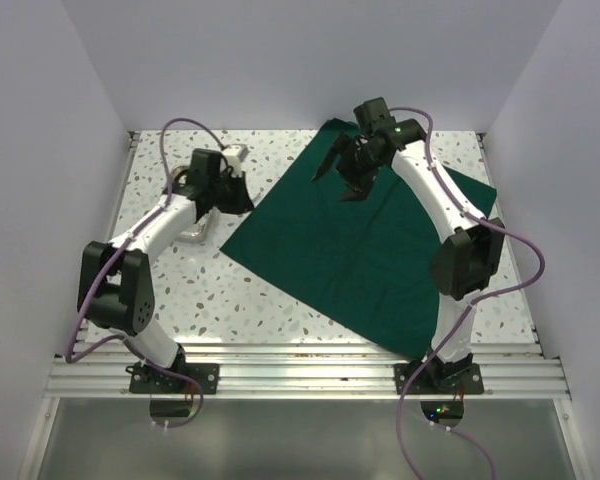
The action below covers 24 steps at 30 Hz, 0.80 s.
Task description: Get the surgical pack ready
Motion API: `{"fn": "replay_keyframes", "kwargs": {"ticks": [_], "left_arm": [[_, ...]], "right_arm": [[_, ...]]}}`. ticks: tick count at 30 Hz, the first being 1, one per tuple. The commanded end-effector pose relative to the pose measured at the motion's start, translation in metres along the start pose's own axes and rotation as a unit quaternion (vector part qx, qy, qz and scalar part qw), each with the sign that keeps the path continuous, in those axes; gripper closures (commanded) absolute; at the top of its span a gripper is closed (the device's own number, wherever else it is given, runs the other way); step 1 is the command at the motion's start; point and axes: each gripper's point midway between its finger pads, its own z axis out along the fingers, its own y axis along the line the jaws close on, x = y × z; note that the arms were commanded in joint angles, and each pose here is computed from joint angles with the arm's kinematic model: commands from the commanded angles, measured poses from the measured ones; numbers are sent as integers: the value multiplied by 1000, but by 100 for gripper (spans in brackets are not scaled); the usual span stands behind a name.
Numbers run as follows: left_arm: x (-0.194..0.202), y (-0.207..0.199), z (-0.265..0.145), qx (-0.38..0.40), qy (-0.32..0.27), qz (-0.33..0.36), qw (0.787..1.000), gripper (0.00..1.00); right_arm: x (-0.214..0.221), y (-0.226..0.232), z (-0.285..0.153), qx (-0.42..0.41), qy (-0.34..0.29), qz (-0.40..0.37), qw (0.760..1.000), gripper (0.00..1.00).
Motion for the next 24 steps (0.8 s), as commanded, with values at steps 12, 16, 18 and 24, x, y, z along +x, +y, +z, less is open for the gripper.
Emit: {"fn": "replay_keyframes", "kwargs": {"ticks": [12,16,18,24], "left_arm": [[-3,189,-48,-136,-12,-233,963,94],[2,200,-42,-153,0,-244,958,44],[-1,205,-48,-173,-3,-238,956,36],[-5,222,-80,-258,-7,-208,943,27]], "right_arm": [[-26,-117,15,126,15,-138,982,38],[-31,-102,34,103,27,-153,983,39],[-34,-91,49,101,24,-170,980,39],[-41,-76,94,109,28,-185,976,48]]}}
